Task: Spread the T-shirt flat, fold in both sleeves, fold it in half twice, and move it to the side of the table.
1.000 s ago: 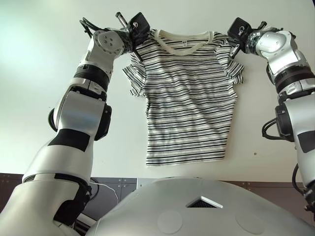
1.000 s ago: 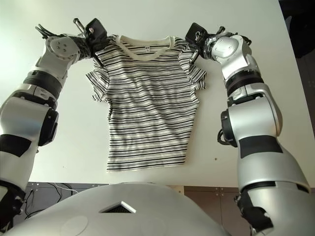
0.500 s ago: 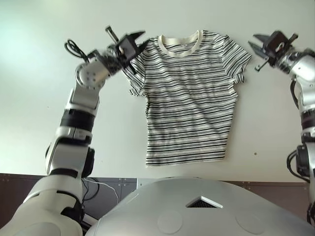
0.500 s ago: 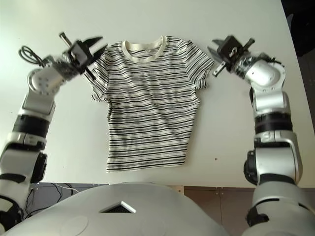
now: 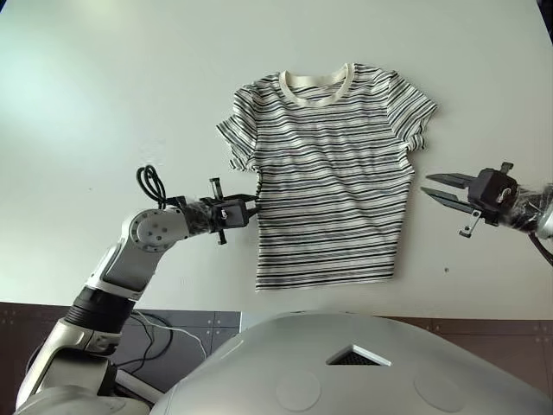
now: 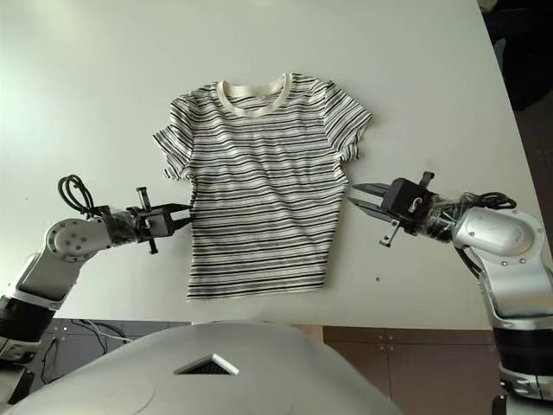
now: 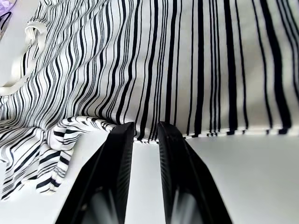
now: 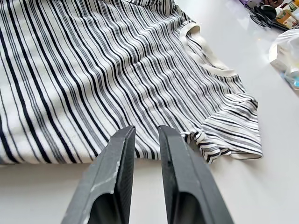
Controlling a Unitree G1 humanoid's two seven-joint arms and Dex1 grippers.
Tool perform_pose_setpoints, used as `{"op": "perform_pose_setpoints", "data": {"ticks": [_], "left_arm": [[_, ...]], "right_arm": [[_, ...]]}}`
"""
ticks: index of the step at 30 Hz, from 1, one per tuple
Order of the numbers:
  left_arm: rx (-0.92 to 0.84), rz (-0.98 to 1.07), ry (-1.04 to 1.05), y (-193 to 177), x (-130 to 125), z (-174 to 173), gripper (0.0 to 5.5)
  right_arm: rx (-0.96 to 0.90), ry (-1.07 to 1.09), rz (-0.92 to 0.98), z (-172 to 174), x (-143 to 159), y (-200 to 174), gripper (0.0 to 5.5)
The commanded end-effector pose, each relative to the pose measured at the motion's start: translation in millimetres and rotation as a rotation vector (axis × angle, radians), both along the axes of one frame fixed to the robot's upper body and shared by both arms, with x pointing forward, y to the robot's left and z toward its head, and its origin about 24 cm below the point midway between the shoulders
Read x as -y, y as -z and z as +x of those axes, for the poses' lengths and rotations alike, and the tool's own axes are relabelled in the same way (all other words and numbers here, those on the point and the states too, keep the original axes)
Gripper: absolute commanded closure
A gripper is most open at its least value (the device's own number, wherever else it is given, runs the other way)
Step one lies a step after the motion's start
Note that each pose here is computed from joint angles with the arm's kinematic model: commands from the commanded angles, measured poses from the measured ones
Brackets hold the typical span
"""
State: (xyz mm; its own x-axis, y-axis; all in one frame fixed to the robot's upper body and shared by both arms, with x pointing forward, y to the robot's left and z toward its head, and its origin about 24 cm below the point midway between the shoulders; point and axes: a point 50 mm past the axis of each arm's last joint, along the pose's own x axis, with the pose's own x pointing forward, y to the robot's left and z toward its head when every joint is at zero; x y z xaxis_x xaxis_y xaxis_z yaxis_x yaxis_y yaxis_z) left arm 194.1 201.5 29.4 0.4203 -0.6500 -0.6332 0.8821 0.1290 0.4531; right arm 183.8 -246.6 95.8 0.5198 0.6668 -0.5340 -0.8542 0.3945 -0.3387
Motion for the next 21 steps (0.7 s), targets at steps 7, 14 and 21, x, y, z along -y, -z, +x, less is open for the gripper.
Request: {"op": "perform_pose_setpoints", "data": {"ticks": [7,14,21], "left_arm": [[-0.064,0.311,-0.033,12,-61,14,4.57],[0.054,-0.197,0.033,-65,11,54,4.54],[0.064,-0.203,0.228,-69,50,49,4.54]], "right_arm": [[-0.182,0.156,0.076,-19,16,11,4.61],[-0.449,0.275,0.386,-8,12,35,3.89],[-0.518,0.220,0.375,41,-11,70,3.29]]}}
